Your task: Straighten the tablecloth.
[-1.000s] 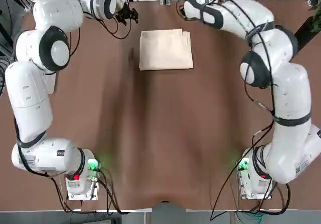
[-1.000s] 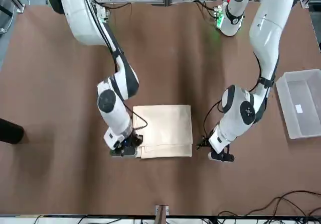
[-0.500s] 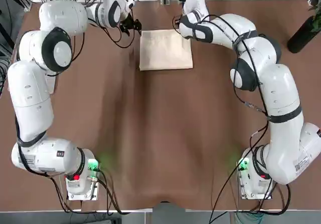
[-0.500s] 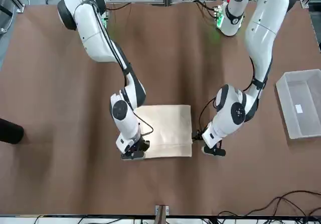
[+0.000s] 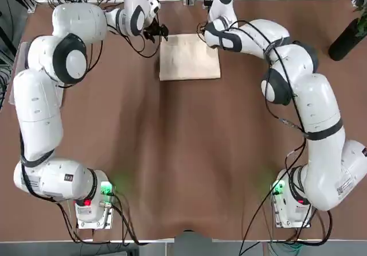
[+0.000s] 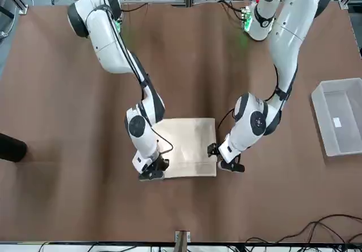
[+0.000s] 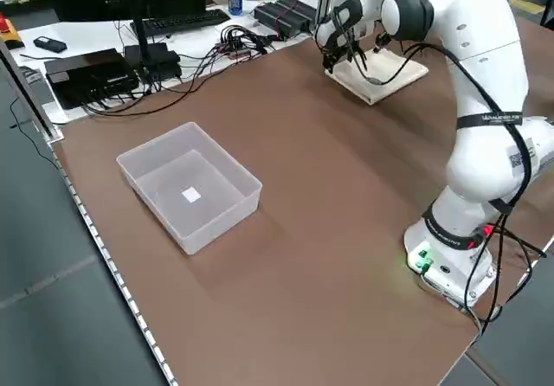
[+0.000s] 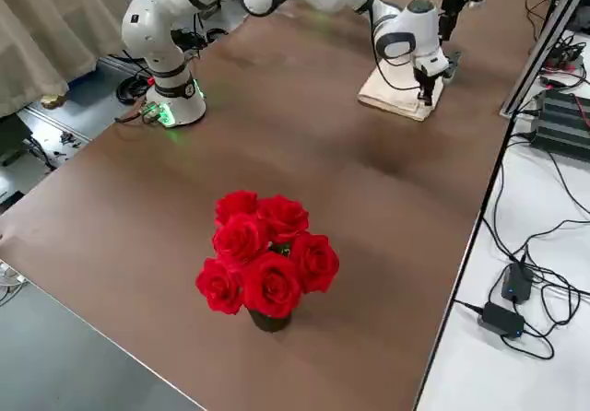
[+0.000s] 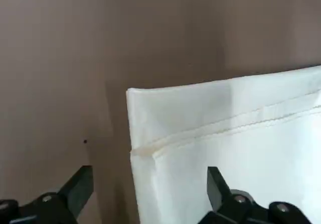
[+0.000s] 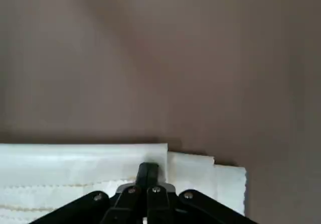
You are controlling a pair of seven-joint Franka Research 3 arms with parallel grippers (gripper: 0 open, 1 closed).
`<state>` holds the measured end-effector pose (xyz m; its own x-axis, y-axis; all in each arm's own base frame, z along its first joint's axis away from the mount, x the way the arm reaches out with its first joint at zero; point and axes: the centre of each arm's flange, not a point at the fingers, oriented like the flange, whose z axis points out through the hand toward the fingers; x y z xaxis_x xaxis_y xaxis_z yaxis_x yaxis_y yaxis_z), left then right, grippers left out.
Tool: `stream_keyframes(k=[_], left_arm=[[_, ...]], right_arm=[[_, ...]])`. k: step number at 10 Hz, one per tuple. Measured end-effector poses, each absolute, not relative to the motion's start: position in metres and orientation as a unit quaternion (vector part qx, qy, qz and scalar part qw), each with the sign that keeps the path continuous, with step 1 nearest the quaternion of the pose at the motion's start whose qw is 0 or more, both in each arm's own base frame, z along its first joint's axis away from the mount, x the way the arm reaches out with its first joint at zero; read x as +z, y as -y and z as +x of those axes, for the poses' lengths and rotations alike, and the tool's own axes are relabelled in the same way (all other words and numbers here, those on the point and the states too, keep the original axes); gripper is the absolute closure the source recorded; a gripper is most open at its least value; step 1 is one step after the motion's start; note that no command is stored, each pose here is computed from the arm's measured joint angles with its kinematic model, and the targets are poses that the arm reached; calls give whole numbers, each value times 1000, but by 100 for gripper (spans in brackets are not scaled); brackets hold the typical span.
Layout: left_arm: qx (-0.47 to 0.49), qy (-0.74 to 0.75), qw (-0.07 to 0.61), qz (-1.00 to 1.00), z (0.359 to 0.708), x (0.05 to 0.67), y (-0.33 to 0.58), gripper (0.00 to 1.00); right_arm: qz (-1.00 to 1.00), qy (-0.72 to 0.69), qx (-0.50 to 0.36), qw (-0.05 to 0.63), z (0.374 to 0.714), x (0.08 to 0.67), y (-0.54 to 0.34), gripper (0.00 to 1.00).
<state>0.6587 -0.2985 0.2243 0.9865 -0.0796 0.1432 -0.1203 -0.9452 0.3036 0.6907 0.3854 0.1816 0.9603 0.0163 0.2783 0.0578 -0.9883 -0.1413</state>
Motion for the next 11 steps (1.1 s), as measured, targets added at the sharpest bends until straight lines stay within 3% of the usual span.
stream_keyframes(k=[8,10,11], left_arm=[[60,50,161,984,653,196,305,3],[60,53,161,984,652,196,307,17],[61,53,161,984,652,196,307,32]], right_arm=[[-987,20,-139,74,689,176,-387,99],[-987,20,-139,74,689,176,-387,99],[-987,20,-139,74,689,176,-387,99]])
